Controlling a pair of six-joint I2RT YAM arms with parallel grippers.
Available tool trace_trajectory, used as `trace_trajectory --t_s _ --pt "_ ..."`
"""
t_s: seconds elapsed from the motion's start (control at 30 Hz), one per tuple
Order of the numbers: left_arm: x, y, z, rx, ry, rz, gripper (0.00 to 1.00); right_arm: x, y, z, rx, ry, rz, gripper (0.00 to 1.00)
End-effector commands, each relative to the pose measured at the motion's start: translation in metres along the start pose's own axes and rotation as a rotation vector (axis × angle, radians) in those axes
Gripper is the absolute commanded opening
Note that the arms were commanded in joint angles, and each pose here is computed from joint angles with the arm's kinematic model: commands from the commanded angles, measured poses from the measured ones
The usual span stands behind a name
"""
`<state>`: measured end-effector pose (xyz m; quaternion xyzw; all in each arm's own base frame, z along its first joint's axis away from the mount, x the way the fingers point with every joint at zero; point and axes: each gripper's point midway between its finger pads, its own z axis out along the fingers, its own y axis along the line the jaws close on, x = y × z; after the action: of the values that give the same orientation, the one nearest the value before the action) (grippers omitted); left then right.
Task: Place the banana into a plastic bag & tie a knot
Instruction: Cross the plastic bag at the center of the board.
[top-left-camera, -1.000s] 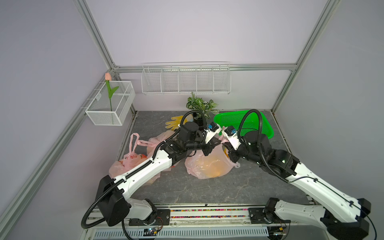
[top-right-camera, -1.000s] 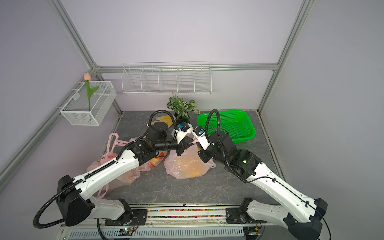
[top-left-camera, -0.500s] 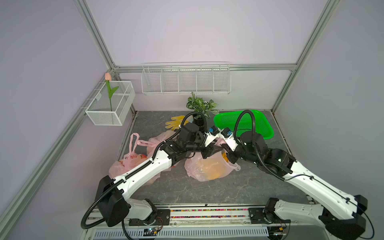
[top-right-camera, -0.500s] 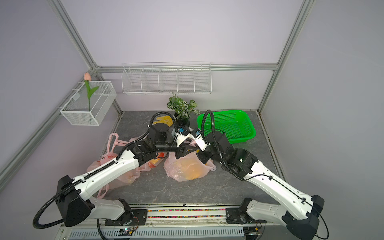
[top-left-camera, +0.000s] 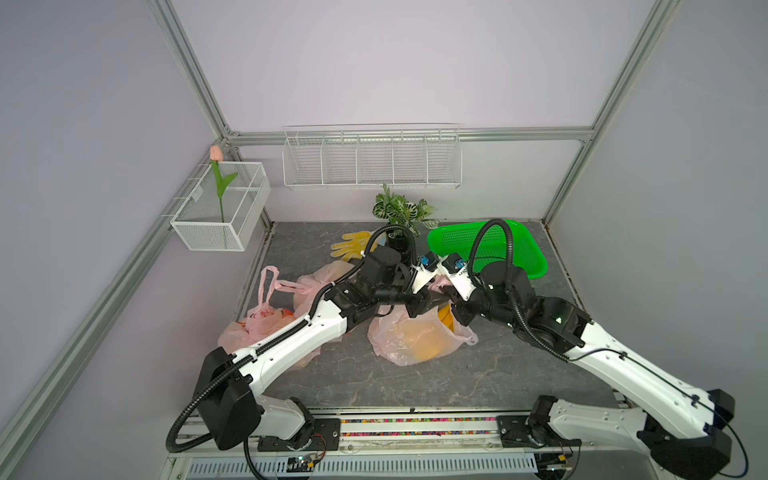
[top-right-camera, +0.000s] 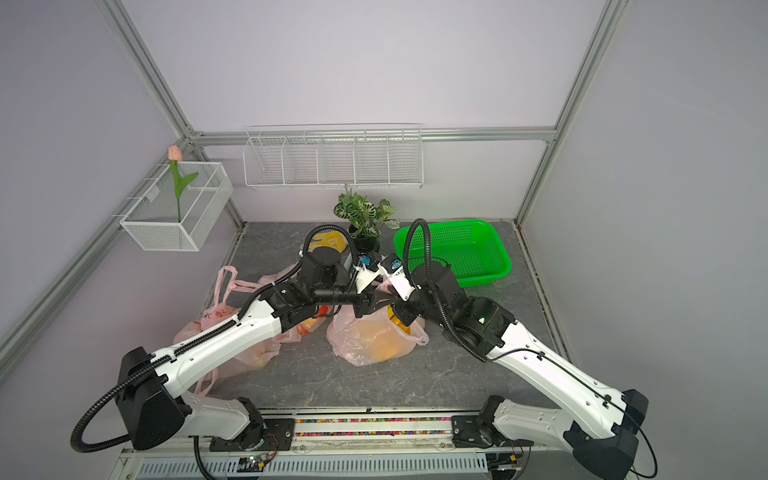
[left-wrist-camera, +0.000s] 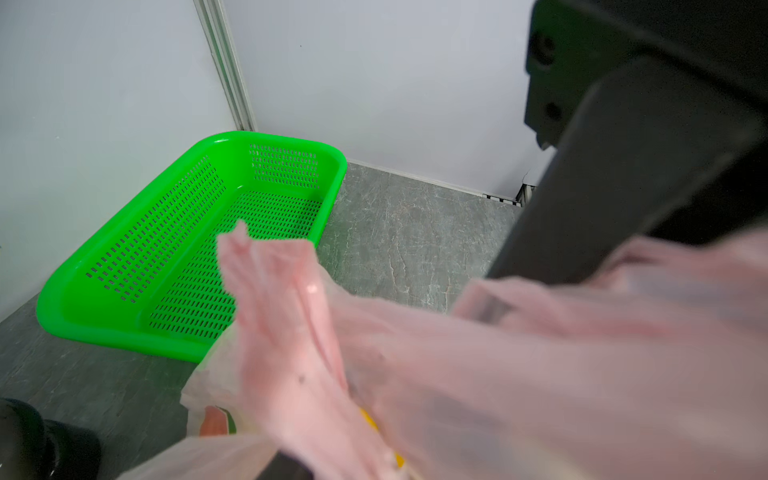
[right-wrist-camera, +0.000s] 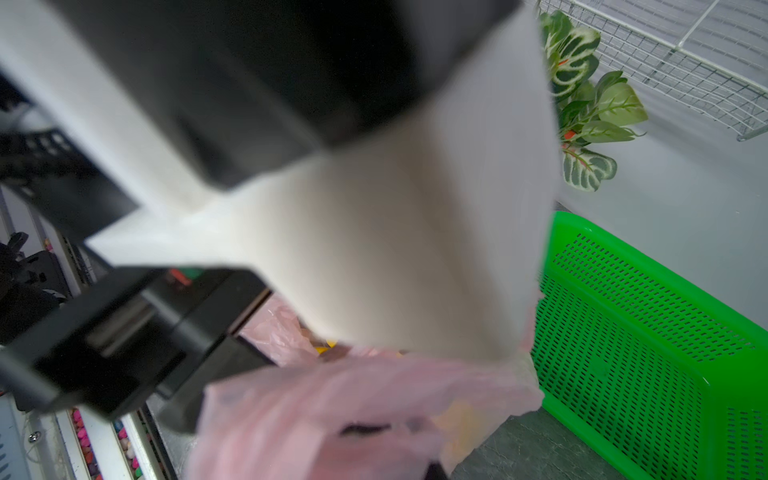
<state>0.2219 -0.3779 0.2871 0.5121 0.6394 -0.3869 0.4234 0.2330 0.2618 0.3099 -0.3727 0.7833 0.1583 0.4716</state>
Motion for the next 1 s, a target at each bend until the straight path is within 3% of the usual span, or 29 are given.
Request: trace_trajectory --t_s 0.0,0.23,0.4,0.6,0.73,0.97 --pt "-0.017 -0.006 0.005 0.034 -0.049 0.027 0.40 -0.002 0.014 0.008 -0.068 -0.012 0.025 0.09" --pt "-0.019 -0.008 0.010 0.041 -0.058 0.018 0.37 -0.003 0.018 0.011 -0.084 -0.026 0.054 0.10" --pt "-0.024 -0.004 0.012 0.023 -0.077 0.006 0.17 0.004 0.020 0.015 -0.095 -0.009 0.063 0.11" --pt "-0.019 -0.003 0.010 0.008 -0.082 0.016 0.03 0.006 0.017 0.006 -0.087 -0.017 0.068 0.27" --pt "-0.013 -0.003 0.008 0.000 -0.065 0.039 0.01 0.002 0.011 -0.013 -0.089 -0.039 0.078 0.40" --pt "-0.007 -0.013 0.002 0.023 -0.089 0.113 0.01 -0.004 -0.010 -0.056 -0.109 -0.130 0.148 0.48"
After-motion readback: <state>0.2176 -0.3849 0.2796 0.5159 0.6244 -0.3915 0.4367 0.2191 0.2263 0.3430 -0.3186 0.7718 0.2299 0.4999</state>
